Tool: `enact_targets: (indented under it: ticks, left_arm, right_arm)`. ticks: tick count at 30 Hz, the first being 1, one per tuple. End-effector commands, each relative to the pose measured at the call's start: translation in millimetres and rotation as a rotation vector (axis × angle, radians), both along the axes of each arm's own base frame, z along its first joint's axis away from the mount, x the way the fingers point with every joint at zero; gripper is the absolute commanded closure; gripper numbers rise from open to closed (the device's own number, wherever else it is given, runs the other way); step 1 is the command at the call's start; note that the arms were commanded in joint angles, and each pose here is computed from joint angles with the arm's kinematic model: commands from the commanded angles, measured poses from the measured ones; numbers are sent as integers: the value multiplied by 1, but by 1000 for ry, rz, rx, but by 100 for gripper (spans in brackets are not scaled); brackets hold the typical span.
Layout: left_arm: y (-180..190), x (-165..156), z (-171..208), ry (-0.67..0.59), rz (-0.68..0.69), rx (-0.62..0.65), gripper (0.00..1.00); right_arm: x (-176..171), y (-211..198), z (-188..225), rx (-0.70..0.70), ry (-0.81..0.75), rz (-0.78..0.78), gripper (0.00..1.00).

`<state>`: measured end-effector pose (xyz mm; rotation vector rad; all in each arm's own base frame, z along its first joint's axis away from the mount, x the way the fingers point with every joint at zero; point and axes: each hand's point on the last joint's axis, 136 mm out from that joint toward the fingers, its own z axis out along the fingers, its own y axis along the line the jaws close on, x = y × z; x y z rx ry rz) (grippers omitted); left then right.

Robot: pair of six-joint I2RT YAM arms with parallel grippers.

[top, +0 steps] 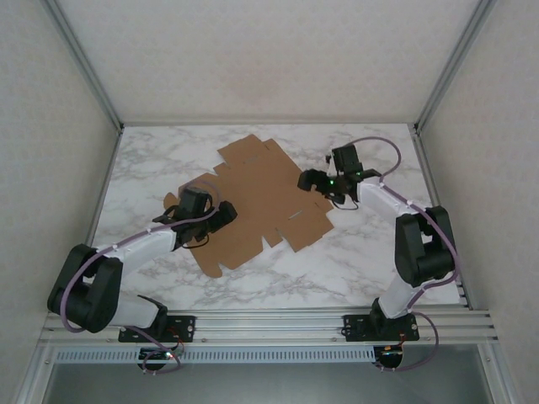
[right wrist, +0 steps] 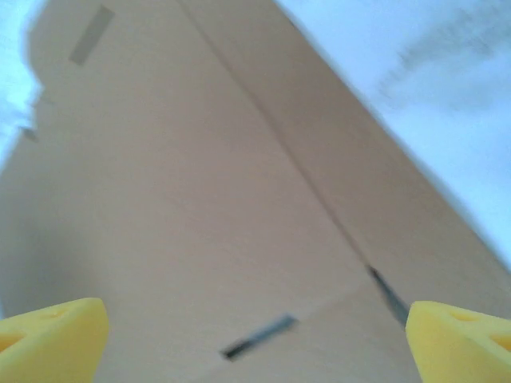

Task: Fold the paper box

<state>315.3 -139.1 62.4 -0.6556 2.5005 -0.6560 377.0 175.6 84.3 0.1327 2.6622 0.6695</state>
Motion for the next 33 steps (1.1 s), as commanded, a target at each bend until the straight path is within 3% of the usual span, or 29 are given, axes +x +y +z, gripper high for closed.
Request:
enact_targets:
  ticks: [1, 6, 15, 24, 33]
  left_arm:
    - [12, -7, -11, 42, 45, 21, 6]
    - [13, -8, -17, 54, 44, 34, 5]
    - [9, -6, -32, 113, 17, 47, 5]
    - [10, 10, -36, 146, -46, 151, 5]
    - [22, 15, -41, 157, -41, 247, 5]
  right_arm:
    - [-18, -13, -25, -31, 46, 42, 3]
    - [-25, -10, -40, -14, 98, 77, 3]
    - [-54, 14, -42, 164, 172, 147, 5]
    - [-89, 21, -31, 316, 212, 115, 7]
    - [-107, 14, -43, 367, 258, 55, 16]
